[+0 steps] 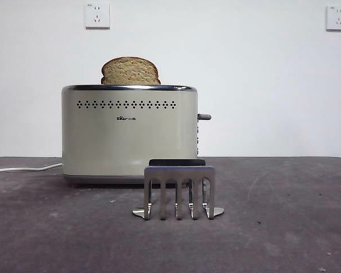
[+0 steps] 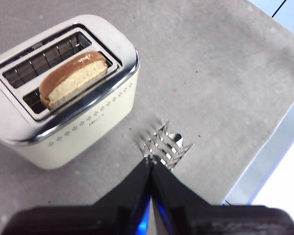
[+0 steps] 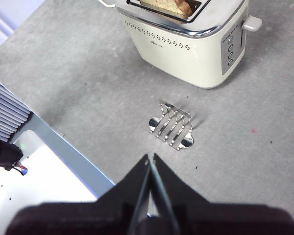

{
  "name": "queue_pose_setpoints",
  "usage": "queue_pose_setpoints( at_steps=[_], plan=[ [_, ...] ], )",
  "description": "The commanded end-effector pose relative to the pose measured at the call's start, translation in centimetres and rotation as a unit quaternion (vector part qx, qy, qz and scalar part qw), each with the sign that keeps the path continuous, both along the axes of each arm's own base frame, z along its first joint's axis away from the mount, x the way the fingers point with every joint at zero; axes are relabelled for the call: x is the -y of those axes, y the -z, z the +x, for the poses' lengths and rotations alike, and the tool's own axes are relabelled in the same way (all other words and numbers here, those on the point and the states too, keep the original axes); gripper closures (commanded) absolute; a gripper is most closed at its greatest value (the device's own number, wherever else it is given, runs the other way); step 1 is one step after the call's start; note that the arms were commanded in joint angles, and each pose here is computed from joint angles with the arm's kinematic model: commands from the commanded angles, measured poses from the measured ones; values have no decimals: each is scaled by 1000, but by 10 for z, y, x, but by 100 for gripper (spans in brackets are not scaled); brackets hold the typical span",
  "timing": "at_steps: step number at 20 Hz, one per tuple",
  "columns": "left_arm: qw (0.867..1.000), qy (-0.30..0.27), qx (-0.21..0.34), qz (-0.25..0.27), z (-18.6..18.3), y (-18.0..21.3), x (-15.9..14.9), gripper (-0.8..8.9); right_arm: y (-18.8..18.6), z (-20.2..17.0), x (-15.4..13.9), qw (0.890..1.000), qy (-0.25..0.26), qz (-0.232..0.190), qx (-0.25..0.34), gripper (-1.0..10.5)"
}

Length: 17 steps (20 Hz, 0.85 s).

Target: Pick up a slice of bread from the rack,put the bread on the toaster,press the button

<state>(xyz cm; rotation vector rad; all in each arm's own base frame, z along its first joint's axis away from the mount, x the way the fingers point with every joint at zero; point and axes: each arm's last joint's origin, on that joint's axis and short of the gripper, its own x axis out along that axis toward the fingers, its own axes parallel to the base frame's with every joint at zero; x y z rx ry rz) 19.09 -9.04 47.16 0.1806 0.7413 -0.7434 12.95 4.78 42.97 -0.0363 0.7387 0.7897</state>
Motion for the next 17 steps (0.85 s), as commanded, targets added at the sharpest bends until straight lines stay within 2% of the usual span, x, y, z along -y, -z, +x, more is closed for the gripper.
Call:
queue_pose_setpoints(
  at_steps=[1,5,7,8,11,13,17],
  plan=[
    [1000,-3,5,-4,2,0,1,817,2,0,0,1000,2,0,-2,946],
    [1000,-6,18,1,0,-2,-3,817,2,0,0,1000,2,0,-2,946],
    [997,13,78,25,-8,-10,-11,816,2,0,0,1000,2,0,-2,946],
    [991,20,129,22,-15,-19,-16,817,2,0,0,1000,2,0,-2,946],
    [961,-12,275,-10,-44,-47,-37,817,2,0,0,1000,2,0,-2,946],
    [937,-47,346,-23,-63,-50,-51,817,2,1,0,1000,2,0,-2,946],
    [890,-117,440,-19,-91,-7,-72,816,2,0,0,1000,2,0,-2,946]
  ],
)
